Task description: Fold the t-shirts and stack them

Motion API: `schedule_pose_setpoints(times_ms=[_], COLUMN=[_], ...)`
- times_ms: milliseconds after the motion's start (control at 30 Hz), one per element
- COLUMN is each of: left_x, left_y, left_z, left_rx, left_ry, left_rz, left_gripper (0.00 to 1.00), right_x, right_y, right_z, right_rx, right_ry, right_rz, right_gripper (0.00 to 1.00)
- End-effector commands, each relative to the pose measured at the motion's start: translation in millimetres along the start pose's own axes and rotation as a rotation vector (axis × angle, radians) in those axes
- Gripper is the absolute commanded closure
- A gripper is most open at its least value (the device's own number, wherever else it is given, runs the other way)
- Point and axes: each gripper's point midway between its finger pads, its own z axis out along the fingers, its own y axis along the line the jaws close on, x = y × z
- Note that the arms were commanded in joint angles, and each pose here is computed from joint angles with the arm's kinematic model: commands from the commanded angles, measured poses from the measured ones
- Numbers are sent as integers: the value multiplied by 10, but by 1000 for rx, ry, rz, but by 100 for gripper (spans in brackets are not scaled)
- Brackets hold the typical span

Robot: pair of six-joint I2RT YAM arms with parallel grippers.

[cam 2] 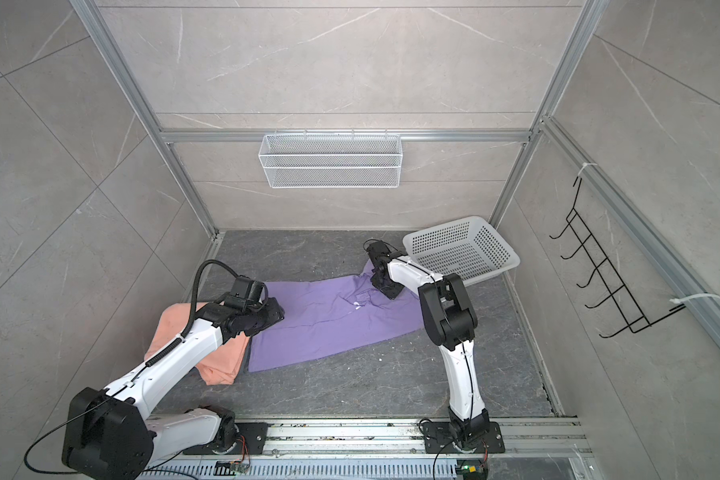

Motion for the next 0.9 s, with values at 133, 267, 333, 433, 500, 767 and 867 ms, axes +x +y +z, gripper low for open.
schedule_pose_setpoints(times_ms=[133, 267, 333, 433, 500, 767, 867], left_x=[-29, -34, -33, -30, -11, -45, -83], left_y=[59, 60, 53, 47, 64, 64, 38], left_z=[-106, -92, -81, -60, -27, 143, 186], left_rx=[-26, -26, -23, -27, -39, -107, -122], left_ry=[-28, -31, -30, -22, -9, 49, 57], left_rz=[10, 12, 17, 23, 28, 63, 66], left_gripper=[38, 38, 38, 38, 37, 36, 37], right_x=[19, -48, -77, -103, -138, -363, -316], right_y=[-111, -71, -46, -29, -33, -322, -548], right_z=[9, -118, -185, -322, -440, -1252, -1425], right_rx=[64, 43, 32, 11, -3, -49, -42], right_ry=[-12, -35, -41, -47, -63, -220, -236], right_rz=[2, -12, -17, -22, -24, -42, -40], right_gripper=[90, 97, 97, 98, 99, 100, 100])
